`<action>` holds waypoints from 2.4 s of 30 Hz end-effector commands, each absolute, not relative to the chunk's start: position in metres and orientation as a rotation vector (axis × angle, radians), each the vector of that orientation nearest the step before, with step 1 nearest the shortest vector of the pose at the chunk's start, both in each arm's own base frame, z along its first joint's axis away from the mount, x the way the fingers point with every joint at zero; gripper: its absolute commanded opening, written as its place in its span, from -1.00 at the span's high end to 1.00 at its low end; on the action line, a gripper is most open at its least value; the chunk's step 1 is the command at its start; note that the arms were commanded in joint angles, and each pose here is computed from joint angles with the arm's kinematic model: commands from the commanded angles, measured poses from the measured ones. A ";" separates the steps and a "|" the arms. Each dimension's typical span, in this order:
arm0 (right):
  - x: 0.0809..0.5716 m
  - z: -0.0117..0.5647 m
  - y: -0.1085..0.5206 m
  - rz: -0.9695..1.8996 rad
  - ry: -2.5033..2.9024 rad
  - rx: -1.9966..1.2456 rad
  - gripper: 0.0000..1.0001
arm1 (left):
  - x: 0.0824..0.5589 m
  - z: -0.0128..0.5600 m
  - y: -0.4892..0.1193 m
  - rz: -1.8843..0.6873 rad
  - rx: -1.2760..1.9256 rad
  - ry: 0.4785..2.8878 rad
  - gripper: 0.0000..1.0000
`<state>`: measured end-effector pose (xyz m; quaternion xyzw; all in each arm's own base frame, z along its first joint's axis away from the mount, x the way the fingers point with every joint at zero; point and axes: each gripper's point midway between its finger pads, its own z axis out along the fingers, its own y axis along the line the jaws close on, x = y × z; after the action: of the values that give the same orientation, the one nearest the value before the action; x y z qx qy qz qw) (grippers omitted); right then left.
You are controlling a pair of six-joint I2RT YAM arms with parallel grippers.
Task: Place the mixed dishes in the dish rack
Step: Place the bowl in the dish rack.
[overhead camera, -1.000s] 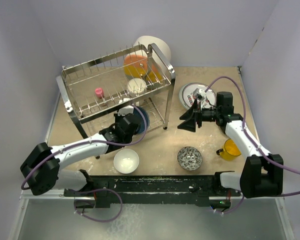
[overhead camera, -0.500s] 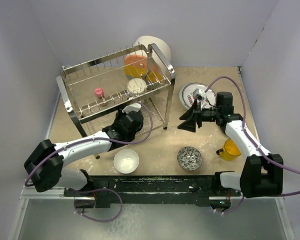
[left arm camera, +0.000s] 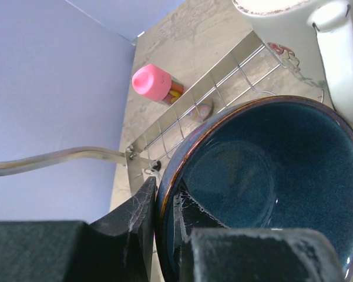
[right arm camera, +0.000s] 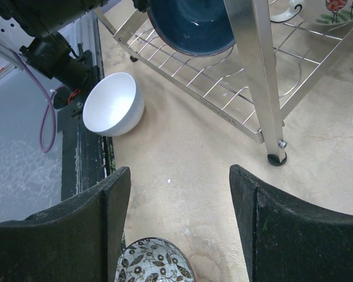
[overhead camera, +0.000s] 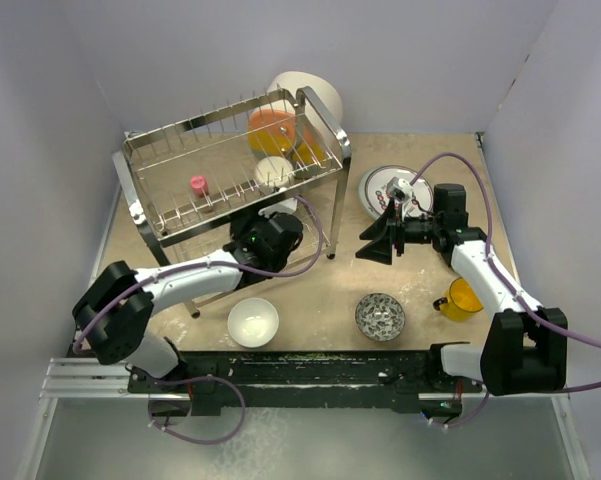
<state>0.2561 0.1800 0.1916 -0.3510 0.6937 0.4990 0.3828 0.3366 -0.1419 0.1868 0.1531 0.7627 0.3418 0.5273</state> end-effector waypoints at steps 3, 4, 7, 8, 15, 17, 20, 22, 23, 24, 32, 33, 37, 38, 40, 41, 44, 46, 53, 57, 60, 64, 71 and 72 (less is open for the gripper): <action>0.259 0.206 0.180 1.259 1.726 -0.923 -0.41 | 0.342 0.222 -0.137 0.938 0.255 1.765 1.00; 0.260 0.206 0.180 1.259 1.726 -0.922 -0.41 | 0.342 0.222 -0.137 0.954 0.259 1.766 1.00; 0.260 0.206 0.180 1.261 1.726 -0.923 -0.41 | 0.342 0.223 -0.136 0.999 0.270 1.768 1.00; 0.259 0.206 0.180 1.261 1.726 -0.923 -0.41 | 0.342 0.223 -0.136 1.011 0.274 1.769 1.00; 0.260 0.205 0.180 1.259 1.728 -0.922 -0.41 | 0.341 0.219 -0.134 1.093 0.322 1.785 1.00; 0.260 0.205 0.180 1.256 1.730 -0.922 -0.41 | 0.341 0.216 -0.133 1.119 0.339 1.793 1.00; 0.260 0.205 0.180 1.255 1.730 -0.922 -0.42 | 0.341 0.210 -0.131 1.185 0.372 1.805 1.00; 0.260 0.206 0.180 1.256 1.729 -0.923 -0.41 | 0.339 0.206 -0.126 1.249 0.387 1.814 1.00; 0.260 0.206 0.180 1.255 1.729 -0.922 -0.41 | 0.340 0.207 -0.125 1.241 0.324 1.812 1.00; 0.260 0.206 0.180 1.255 1.728 -0.923 -0.41 | 0.337 0.202 -0.121 1.294 0.329 1.810 1.00; 0.259 0.207 0.180 1.257 1.725 -0.928 -0.41 | 0.331 0.183 -0.108 1.450 0.382 1.808 1.00; 0.259 0.207 0.180 1.255 1.726 -0.927 -0.41 | 0.331 0.181 -0.107 1.445 0.374 1.811 1.00; 0.260 0.204 0.180 1.257 1.733 -0.923 -0.42 | 0.330 0.186 -0.106 1.410 0.328 1.809 1.00; 0.260 0.204 0.180 1.260 1.734 -0.923 -0.42 | 0.330 0.190 -0.106 1.404 0.322 1.804 1.00; 0.260 0.203 0.180 1.265 1.736 -0.922 -0.41 | 0.330 0.196 -0.106 1.394 0.310 1.790 0.94; 0.261 0.204 0.180 1.265 1.736 -0.923 -0.41 | 0.330 0.197 -0.105 1.392 0.305 1.786 0.90; 0.260 0.204 0.180 1.262 1.736 -0.923 -0.42 | 0.329 0.193 -0.104 1.409 0.328 1.778 0.83; 0.260 0.205 0.180 1.259 1.733 -0.924 -0.42 | 0.328 0.186 -0.102 1.435 0.359 1.779 0.76; 0.260 0.204 0.180 1.266 1.733 -0.924 -0.42 | 0.327 0.185 -0.105 1.424 0.357 1.788 0.59; 0.260 0.204 0.180 1.268 1.735 -0.922 -0.42 | 0.327 0.180 -0.108 1.431 0.376 1.788 0.48; 0.260 0.204 0.180 1.269 1.735 -0.922 -0.42 | 0.328 0.176 -0.114 1.430 0.393 1.785 0.42; 0.261 0.203 0.180 1.268 1.737 -0.921 -0.42 | 0.328 0.174 -0.120 1.413 0.391 1.784 0.49; 0.260 0.204 0.180 1.267 1.737 -0.922 -0.42 | 0.320 0.177 -0.130 1.342 0.361 1.807 0.48; 0.260 0.204 0.180 1.268 1.738 -0.921 -0.42 | 0.317 0.177 -0.134 1.321 0.358 1.815 0.46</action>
<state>0.2528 0.1797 0.1871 -0.3434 0.7013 0.5040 0.3692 0.3215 -0.1211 0.1651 0.1677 0.7114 0.5594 0.3909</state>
